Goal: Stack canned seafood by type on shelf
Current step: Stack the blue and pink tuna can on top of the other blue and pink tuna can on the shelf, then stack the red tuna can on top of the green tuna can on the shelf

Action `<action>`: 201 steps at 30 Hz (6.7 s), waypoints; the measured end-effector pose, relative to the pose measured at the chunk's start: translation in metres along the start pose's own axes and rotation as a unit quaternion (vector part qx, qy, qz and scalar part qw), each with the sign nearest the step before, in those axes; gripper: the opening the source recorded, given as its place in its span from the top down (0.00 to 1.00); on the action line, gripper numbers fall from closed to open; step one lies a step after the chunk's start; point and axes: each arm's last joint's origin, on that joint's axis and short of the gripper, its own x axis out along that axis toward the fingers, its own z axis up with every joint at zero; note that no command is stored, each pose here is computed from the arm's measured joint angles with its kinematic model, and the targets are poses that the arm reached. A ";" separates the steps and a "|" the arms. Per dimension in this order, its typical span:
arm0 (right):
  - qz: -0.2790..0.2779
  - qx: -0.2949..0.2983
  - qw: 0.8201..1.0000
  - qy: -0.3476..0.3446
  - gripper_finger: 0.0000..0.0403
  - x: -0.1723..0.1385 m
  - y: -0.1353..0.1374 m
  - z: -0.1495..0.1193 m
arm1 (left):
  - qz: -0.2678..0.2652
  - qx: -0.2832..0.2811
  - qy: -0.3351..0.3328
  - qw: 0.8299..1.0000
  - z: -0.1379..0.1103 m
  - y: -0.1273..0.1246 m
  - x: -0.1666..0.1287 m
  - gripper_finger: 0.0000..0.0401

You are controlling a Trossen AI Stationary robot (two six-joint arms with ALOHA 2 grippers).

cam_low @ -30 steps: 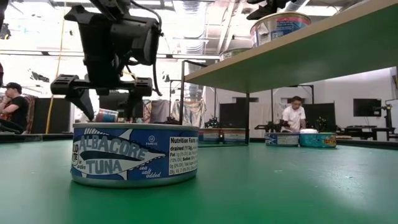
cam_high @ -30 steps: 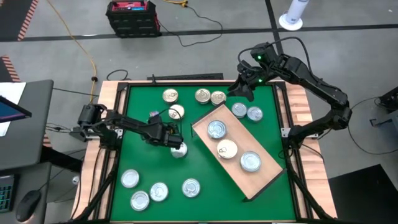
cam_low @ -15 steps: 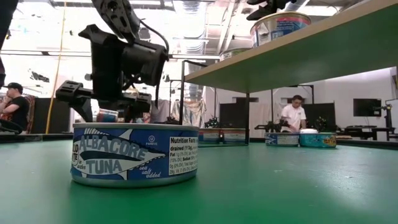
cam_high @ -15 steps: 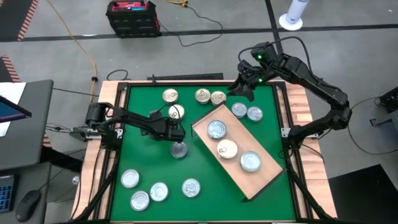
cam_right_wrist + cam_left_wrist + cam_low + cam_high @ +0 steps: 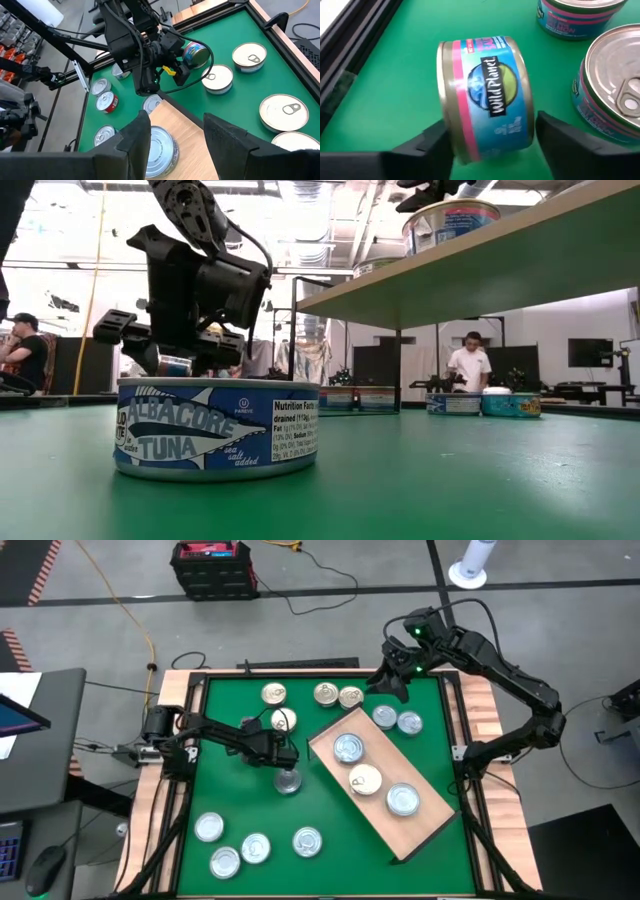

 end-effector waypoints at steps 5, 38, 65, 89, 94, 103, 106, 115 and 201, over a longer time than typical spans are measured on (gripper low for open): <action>-0.002 0.000 1.000 0.000 0.49 0.000 0.000 0.000 | 0.000 0.030 -0.003 1.000 0.000 0.001 -0.001 0.55; -0.020 0.320 0.947 0.001 0.49 0.009 0.016 0.000 | -0.308 0.688 -0.383 0.534 0.084 0.055 -0.180 0.54; -0.109 0.350 0.930 0.013 0.49 -0.034 0.080 -0.034 | -0.298 0.666 -0.595 0.337 0.019 -0.037 -0.207 0.54; -0.072 0.334 0.938 0.058 0.49 -0.048 0.098 -0.048 | -0.387 0.613 -0.638 0.259 0.043 -0.060 -0.189 0.54; -0.090 0.337 0.936 0.050 0.49 -0.056 0.097 -0.051 | -0.387 0.628 -0.627 0.251 0.031 -0.077 -0.181 0.54; -0.087 0.335 0.937 0.043 0.49 -0.060 0.099 -0.052 | -0.344 0.668 -0.612 0.247 0.026 -0.100 -0.194 0.54; -0.085 0.332 0.939 0.039 0.49 -0.059 0.099 -0.051 | -0.327 0.689 -0.597 0.248 0.026 -0.100 -0.192 0.54; -0.080 0.318 0.944 0.030 0.49 -0.059 0.099 -0.049 | -0.328 0.700 -0.588 0.241 0.023 -0.097 -0.193 0.53; -0.075 0.277 0.958 0.007 0.49 -0.059 0.095 -0.043 | -0.502 0.687 -0.409 0.330 0.065 -0.056 -0.195 0.31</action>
